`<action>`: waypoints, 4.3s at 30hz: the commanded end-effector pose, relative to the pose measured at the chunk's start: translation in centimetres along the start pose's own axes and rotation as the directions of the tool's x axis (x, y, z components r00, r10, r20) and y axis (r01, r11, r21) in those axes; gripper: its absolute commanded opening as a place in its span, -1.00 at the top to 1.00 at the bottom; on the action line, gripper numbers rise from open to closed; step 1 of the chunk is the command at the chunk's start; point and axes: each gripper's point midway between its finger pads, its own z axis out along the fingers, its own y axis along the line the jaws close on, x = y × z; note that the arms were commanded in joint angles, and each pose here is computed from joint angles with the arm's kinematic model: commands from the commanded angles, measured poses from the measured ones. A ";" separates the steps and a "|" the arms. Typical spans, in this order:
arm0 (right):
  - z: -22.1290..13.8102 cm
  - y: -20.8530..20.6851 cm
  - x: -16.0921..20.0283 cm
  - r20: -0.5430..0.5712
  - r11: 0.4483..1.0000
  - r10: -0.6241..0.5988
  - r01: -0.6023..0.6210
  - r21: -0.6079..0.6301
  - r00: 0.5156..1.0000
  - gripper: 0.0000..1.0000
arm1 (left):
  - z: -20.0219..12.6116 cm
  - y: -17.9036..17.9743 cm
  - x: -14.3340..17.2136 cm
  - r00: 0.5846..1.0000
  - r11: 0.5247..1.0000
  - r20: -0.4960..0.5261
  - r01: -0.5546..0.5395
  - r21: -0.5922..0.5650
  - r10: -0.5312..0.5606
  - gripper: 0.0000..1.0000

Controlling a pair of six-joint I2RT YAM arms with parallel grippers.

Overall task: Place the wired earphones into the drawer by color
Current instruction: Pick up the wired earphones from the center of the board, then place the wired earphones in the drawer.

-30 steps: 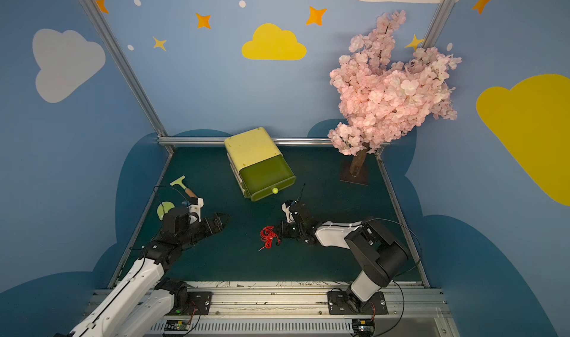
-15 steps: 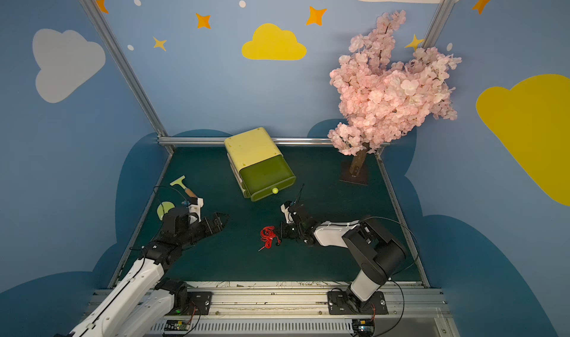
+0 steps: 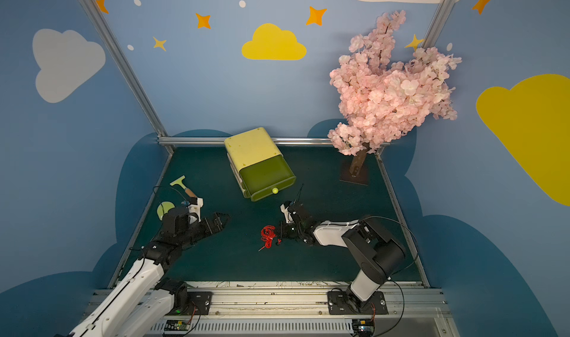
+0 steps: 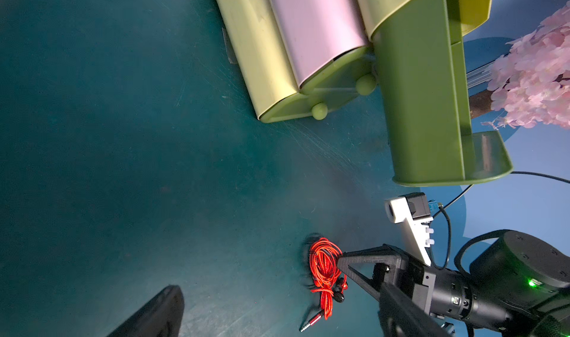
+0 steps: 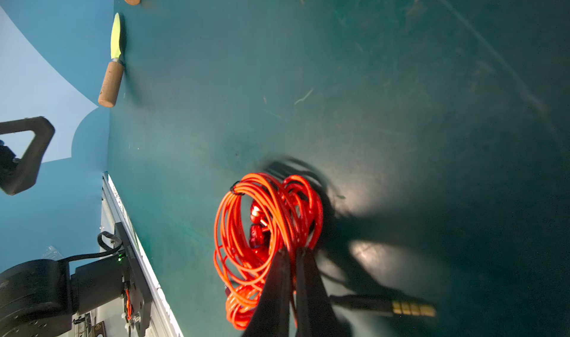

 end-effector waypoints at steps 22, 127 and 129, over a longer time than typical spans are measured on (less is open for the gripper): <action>-15.2 8.3 -6.5 0.338 0.967 -0.250 0.248 0.052 0.907 0.85 | -0.4 -2.2 -3.5 0.998 1.000 0.053 -0.023 -0.004 0.023 -1.00; -21.7 1.3 -10.0 0.516 0.932 -0.329 0.184 0.312 0.791 -0.97 | 10.2 -6.1 15.2 0.901 0.956 -0.373 -0.277 -0.096 0.223 -0.33; -21.6 1.2 -9.9 0.513 0.932 -0.328 0.183 0.313 0.793 -0.97 | 10.4 -6.1 15.3 0.899 0.956 -0.376 -0.277 -0.097 0.223 -0.25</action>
